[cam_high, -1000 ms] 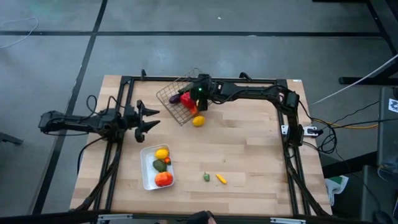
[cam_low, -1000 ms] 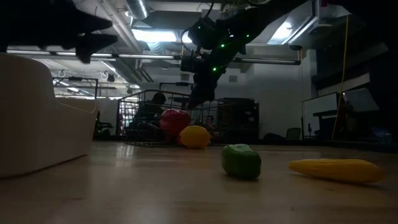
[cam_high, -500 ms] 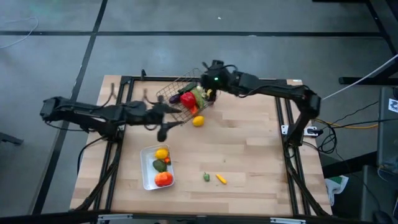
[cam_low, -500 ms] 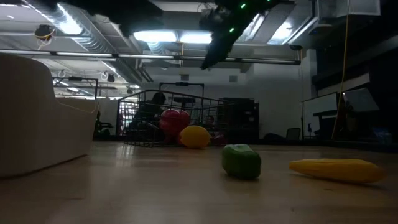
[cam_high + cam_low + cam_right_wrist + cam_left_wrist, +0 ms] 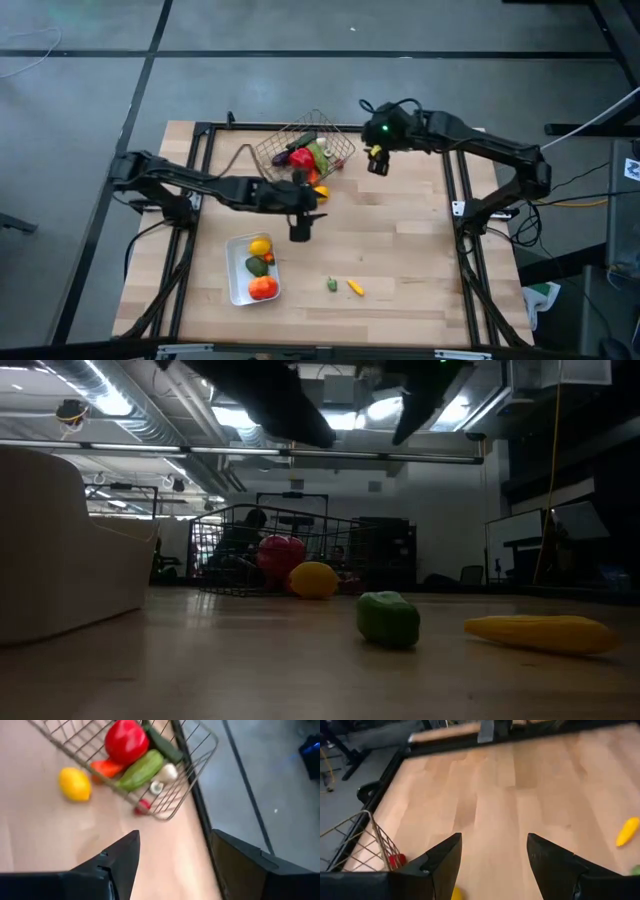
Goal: Sort produce into baskets
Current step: Put the yellow lemon into the white bin
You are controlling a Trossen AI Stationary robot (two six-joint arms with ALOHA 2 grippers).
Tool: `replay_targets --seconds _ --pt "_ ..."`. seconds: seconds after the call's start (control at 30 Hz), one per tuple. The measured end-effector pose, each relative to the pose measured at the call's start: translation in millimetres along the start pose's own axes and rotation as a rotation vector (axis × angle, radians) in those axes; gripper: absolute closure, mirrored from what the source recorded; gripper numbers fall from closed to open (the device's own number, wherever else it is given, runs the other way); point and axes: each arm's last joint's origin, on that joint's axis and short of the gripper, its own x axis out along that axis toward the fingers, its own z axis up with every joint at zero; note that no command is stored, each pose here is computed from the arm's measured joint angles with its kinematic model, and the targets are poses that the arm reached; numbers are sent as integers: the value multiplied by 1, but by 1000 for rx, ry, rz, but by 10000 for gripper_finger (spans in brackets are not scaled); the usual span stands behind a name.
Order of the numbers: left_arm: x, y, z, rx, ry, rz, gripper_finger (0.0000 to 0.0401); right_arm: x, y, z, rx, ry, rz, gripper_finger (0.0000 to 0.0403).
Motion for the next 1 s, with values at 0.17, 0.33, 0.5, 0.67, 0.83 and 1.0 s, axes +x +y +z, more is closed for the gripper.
replay_targets --seconds 0.17,0.33,0.5,0.67,0.83,1.0 --pt "25 -7 7 64 161 25 180 5 7 -23 11 51 24 159" --pt "49 -16 6 97 263 14 180 22 17 -43 10 132 43 159" --pt "68 -21 -5 63 314 91 180 39 24 -56 23 168 53 159" --pt "82 -24 -19 30 362 223 180 55 32 -70 62 195 61 159" --pt "94 -31 -34 13 404 280 180 68 39 -81 96 202 77 159" --pt "104 -32 -45 -3 422 387 180 79 43 -88 130 179 76 159"
